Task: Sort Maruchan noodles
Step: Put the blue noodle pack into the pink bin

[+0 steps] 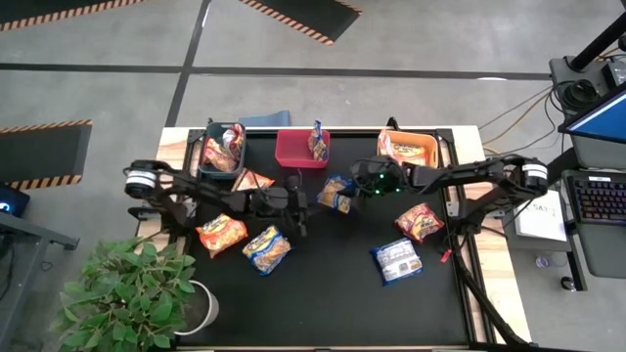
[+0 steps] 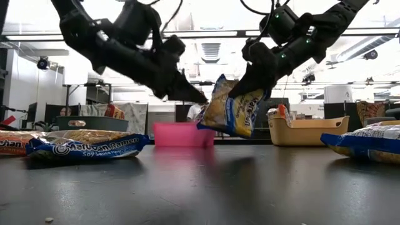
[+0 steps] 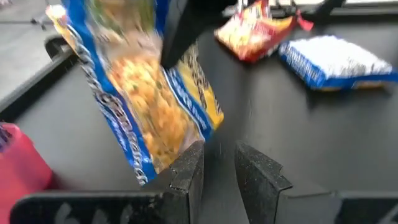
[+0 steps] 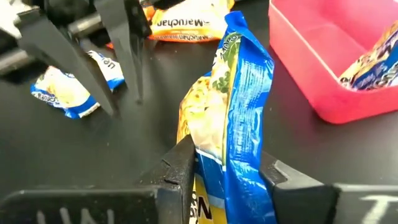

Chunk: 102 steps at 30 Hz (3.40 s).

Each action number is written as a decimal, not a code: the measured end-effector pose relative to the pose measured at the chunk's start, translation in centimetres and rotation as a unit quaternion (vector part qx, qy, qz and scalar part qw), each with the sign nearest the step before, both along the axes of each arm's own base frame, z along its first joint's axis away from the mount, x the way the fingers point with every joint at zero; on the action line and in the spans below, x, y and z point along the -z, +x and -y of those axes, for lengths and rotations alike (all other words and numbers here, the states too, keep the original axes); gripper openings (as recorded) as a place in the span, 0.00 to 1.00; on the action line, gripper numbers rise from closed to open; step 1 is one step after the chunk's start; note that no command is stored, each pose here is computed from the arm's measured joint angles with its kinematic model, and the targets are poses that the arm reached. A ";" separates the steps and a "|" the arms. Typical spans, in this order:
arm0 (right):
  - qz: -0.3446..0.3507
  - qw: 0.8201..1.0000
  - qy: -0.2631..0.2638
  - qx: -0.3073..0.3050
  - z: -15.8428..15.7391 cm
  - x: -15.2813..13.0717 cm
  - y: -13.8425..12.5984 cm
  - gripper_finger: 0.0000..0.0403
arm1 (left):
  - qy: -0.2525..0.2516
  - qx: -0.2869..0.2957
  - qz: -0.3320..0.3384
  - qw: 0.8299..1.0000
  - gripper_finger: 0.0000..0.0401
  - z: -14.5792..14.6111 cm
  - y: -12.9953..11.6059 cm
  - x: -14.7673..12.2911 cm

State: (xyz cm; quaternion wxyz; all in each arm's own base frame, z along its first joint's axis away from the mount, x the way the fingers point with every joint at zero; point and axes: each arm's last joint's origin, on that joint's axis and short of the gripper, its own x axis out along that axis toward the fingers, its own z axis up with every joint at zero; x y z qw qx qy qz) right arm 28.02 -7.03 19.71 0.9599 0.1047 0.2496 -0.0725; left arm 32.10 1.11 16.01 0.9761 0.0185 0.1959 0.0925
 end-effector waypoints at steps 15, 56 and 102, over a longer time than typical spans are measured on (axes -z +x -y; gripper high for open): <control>0.002 0.999 -0.047 -0.025 -0.1 -0.5 -0.2 0.14 | 0.009 -0.012 0.052 0.999 0.23 -0.9 -0.9 -3.3; -0.017 0.981 -0.157 -0.108 -1.0 -0.7 0.1 0.14 | -0.035 -0.001 0.191 0.981 0.59 -4.1 3.3 1.4; 0.082 0.987 -0.135 0.032 -1.2 -9.5 -5.8 0.65 | 0.165 -0.255 0.225 0.926 0.00 -5.2 -2.0 -8.3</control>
